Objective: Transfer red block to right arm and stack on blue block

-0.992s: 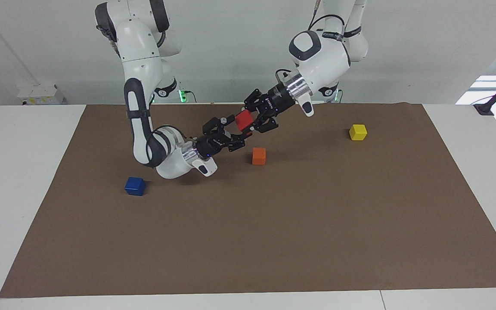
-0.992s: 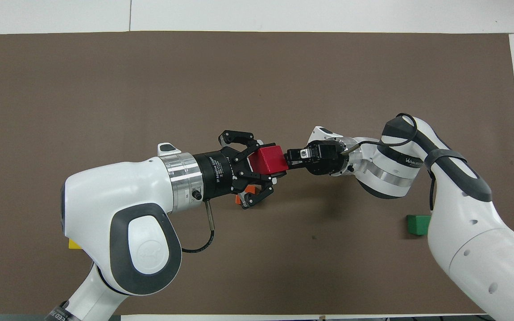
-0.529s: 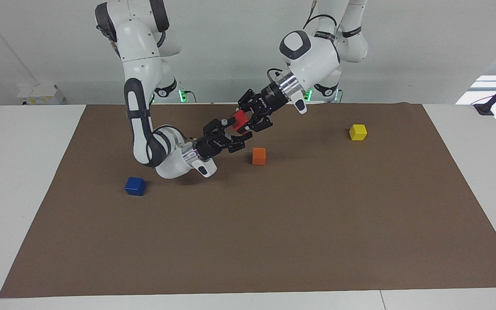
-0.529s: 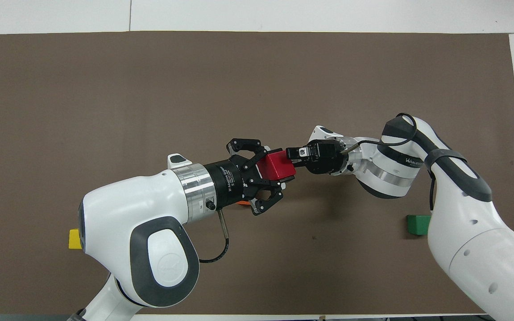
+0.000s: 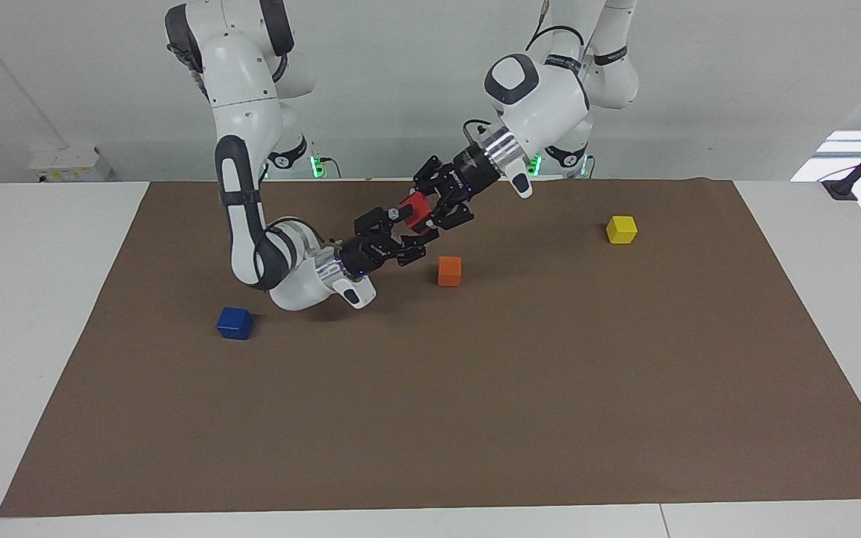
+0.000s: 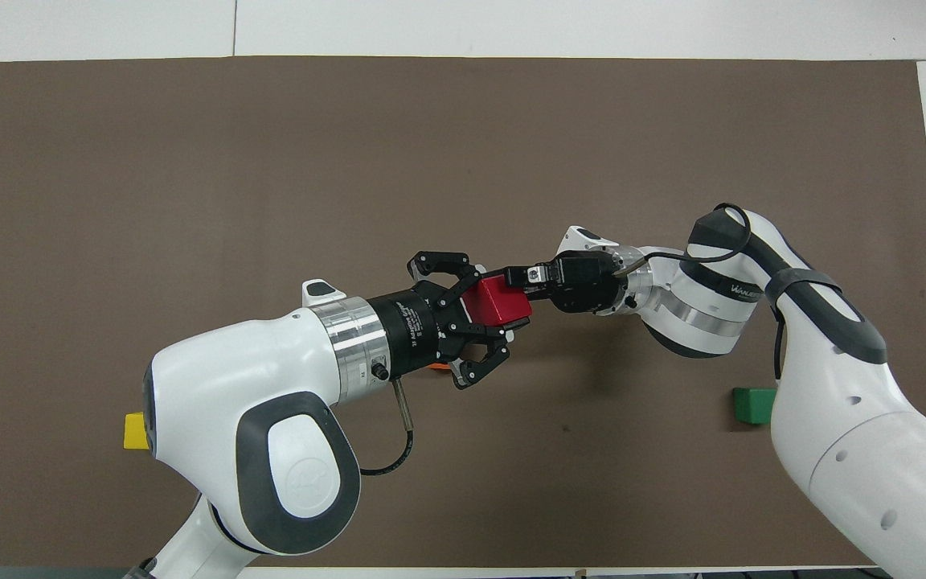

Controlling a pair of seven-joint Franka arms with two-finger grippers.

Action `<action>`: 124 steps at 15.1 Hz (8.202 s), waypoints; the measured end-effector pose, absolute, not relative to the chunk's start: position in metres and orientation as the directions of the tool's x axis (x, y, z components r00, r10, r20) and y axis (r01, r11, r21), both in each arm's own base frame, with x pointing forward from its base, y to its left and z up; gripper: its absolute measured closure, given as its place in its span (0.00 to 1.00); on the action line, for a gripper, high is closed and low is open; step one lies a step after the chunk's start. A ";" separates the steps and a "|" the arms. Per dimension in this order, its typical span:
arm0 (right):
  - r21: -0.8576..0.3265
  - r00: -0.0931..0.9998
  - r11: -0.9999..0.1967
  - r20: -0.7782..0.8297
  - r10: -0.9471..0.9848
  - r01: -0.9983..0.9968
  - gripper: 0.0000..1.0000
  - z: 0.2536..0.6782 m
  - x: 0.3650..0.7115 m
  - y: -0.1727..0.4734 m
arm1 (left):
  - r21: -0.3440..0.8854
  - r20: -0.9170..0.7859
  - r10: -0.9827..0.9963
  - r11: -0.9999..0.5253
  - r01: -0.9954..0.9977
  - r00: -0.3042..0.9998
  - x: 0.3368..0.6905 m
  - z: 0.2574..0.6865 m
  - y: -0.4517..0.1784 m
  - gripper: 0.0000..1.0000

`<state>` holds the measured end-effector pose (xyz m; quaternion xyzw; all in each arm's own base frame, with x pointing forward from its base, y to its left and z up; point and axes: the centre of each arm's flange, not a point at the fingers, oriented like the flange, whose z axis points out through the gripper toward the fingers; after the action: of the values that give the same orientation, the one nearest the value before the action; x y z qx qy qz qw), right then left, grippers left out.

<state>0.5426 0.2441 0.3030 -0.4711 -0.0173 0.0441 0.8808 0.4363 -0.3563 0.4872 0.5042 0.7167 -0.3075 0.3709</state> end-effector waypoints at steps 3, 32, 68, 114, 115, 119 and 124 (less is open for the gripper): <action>-0.834 0.996 0.547 -0.019 0.090 -0.065 0.44 0.302 0.543 0.245 | -0.061 -0.843 0.495 0.304 0.951 -0.212 0.437 0.488 -0.356 0.45; -0.957 0.999 -0.288 -0.031 -0.020 -0.036 0.44 0.409 0.576 0.113 | 0.136 -0.565 0.771 -0.265 0.955 0.294 0.499 0.454 -0.029 0.00; 0.044 0.991 -0.999 0.130 -0.011 -0.017 0.44 0.371 0.592 -0.019 | -0.053 -0.172 0.116 -0.993 0.108 0.978 0.553 0.553 -0.039 0.00; 0.043 0.992 -0.999 0.129 -0.006 -0.012 0.00 0.366 0.589 -0.016 | -0.027 -0.108 0.124 -0.992 0.122 0.986 0.537 0.603 -0.016 0.00; 0.045 0.993 -0.999 0.115 -0.008 -0.013 0.00 0.380 0.590 -0.016 | -0.029 -0.108 0.123 -0.992 0.120 0.987 0.537 0.603 -0.017 0.00; 0.004 0.998 -1.000 0.056 -0.029 -0.029 0.00 0.462 0.585 -0.004 | -0.030 -0.108 0.121 -0.992 0.119 0.987 0.537 0.603 -0.018 0.00; -0.011 0.999 -1.000 0.035 -0.019 -0.018 0.00 0.562 0.555 0.008 | -0.030 -0.108 0.127 -0.992 0.124 0.986 0.537 0.603 -0.015 0.00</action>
<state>0.5552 0.0080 0.5615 -0.9998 0.0093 -0.0174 0.0054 0.5371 -0.0145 0.6028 0.9964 0.0629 -0.0548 -0.0118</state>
